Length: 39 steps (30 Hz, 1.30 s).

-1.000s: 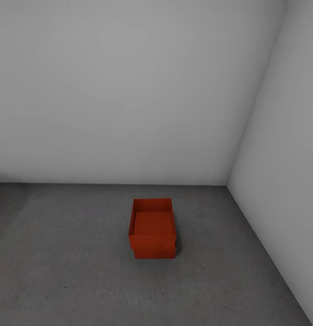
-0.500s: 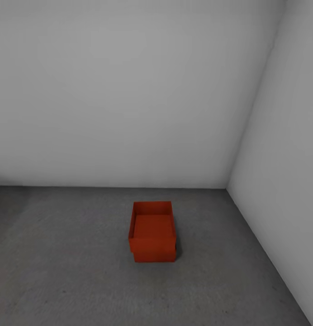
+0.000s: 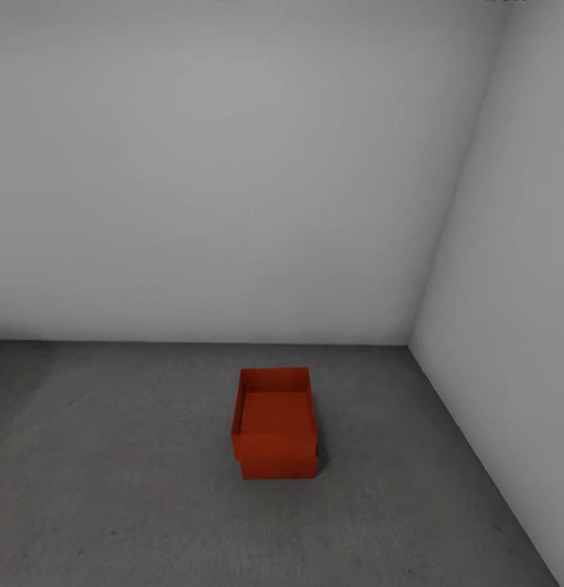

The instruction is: Move the two storage containers from the living room to the garage. In the garage, place one container on the floor and stack the other container on top of it (either order is fine).

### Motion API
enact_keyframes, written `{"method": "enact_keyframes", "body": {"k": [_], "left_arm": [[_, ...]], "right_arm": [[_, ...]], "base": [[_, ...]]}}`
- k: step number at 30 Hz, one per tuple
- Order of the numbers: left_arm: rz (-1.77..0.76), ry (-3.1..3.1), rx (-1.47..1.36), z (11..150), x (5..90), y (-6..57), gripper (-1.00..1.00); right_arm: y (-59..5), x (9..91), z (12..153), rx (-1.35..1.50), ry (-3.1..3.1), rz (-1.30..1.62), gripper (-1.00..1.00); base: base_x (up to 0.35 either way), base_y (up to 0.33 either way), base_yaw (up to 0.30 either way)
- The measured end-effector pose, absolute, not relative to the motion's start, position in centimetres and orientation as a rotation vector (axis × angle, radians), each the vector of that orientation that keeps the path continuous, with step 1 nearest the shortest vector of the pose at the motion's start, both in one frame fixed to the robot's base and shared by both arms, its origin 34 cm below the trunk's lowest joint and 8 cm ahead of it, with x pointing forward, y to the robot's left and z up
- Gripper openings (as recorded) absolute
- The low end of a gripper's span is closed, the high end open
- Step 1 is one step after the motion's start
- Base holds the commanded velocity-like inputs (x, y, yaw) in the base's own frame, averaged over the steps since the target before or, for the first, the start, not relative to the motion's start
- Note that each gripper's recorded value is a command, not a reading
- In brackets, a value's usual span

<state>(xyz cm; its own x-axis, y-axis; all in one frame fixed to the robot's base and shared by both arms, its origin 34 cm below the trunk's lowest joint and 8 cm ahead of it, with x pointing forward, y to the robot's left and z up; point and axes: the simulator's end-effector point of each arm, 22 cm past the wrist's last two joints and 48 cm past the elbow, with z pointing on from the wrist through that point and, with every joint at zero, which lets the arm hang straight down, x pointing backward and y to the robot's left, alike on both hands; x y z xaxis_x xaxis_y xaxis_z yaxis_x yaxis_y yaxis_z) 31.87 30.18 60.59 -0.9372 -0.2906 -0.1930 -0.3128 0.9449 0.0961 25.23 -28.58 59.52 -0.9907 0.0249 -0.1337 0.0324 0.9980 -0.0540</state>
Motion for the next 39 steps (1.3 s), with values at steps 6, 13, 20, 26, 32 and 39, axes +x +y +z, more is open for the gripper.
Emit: {"method": "enact_keyframes", "body": {"k": [6, 13, 20, 26, 32, 39], "left_arm": [[0.184, 2.913, -0.459, 60.8, 32.2, 30.3, 1.0], [0.181, 2.901, -0.458, 61.0, 32.7, 30.3, 1.0], [0.179, 2.889, -0.458, 61.3, 33.1, 30.3, 1.0], [0.176, 2.88, -0.457, 61.5, 33.5, 30.3, 1.0], [0.172, 2.87, -0.456, 61.7, 33.8, 30.3, 1.0], [0.168, 2.861, -0.451, 61.9, 34.2, 30.3, 1.0]], "right_arm": [[-28.6, 25.6, 59.6, 0.044, 2.998, -0.085, 1.0], [-28.6, 26.0, 59.8, 0.044, 2.987, -0.084, 1.0], [-28.7, 26.4, 60.0, 0.044, 2.976, -0.085, 1.0], [-28.6, 26.8, 60.1, 0.045, 2.967, -0.083, 1.0], [-28.6, 27.1, 60.2, 0.045, 2.957, -0.082, 1.0], [-28.6, 27.6, 60.4, 0.045, 2.946, -0.082, 1.0]], "base": [[0.0, 0.0, 0.0], [0.0, 0.0, 0.0], [0.0, 0.0, 0.0], [0.0, 0.0, 0.0], [0.0, 0.0, 0.0], [0.0, 0.0, 0.0]]}}
